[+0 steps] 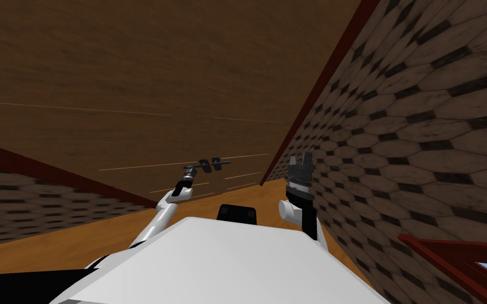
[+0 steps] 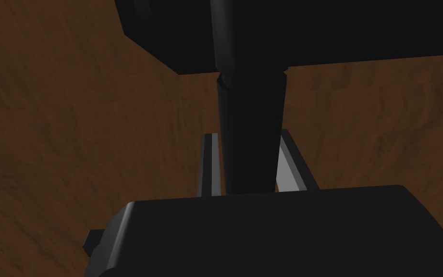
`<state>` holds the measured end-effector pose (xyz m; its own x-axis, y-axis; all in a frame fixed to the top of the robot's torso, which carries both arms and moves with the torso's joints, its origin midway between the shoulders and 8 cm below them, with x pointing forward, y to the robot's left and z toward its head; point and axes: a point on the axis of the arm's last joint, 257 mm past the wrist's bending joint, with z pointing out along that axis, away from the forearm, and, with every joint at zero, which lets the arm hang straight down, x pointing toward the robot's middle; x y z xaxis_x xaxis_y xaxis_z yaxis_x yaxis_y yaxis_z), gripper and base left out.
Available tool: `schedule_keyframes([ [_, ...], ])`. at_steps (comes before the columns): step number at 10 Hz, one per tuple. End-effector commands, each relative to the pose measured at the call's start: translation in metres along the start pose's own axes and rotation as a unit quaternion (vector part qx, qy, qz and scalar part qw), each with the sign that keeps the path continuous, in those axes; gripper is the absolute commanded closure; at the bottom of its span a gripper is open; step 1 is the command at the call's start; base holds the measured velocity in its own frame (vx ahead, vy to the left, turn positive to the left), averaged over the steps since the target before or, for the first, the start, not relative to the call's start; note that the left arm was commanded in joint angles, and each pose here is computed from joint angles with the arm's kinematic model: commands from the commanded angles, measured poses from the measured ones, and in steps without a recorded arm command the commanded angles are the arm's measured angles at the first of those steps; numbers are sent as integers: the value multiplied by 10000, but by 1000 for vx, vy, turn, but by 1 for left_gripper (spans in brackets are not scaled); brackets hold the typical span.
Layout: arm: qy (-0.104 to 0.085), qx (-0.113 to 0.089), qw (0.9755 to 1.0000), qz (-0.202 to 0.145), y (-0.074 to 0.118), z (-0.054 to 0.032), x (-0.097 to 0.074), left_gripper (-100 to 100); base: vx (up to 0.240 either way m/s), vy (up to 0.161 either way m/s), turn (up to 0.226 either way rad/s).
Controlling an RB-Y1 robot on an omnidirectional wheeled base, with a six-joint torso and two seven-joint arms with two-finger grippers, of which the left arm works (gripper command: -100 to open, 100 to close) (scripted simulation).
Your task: Pull the door open
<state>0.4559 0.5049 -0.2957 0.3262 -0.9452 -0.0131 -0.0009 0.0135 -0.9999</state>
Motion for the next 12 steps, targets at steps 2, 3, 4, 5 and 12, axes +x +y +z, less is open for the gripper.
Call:
schedule_keyframes([
  [2, -32, -33, 10000, 33, 13, -40, -112, 100, -64, 7, -27],
  [3, -21, -34, 10000, 36, 11, -46, -121, 100, -177, 23, -78],
  [4, 12, -34, 10000, 39, 5, -56, -125, 100, -161, 22, -86],
  [5, 63, -32, 10000, 37, -2, -64, -111, 100, -193, 4, -111],
  [12, 590, -14, 9982, -59, -34, -108, 227, 100, -208, 38, -133],
])
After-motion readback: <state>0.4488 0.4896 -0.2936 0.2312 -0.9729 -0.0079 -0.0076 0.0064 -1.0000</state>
